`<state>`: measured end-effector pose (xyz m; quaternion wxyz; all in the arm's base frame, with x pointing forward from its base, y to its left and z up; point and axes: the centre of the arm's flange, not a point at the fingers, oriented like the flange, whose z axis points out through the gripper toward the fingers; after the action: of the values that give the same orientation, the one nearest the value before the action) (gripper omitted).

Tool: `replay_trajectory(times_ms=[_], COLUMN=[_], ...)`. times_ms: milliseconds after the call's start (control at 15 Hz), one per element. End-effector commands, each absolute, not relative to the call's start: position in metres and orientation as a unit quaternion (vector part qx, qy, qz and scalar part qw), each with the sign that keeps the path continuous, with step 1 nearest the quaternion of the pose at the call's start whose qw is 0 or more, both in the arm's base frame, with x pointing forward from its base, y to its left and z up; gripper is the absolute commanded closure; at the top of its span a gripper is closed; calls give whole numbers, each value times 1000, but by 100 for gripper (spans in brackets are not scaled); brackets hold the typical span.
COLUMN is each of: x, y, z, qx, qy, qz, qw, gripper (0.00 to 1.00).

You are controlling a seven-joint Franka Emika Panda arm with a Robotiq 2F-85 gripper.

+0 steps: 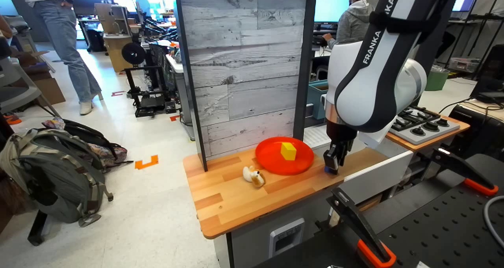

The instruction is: Move the blue cube to the left on the counter

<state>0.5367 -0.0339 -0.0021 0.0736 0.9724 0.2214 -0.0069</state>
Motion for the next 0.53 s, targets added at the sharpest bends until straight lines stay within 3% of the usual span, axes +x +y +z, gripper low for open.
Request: replay_trajectory(times_ms=[0,467], x=[544,517], y=[-42,-22], z=[-8,32], qx=[970,961], qy=[229,265], qz=[3,10], qw=[82,78], gripper=[85,85])
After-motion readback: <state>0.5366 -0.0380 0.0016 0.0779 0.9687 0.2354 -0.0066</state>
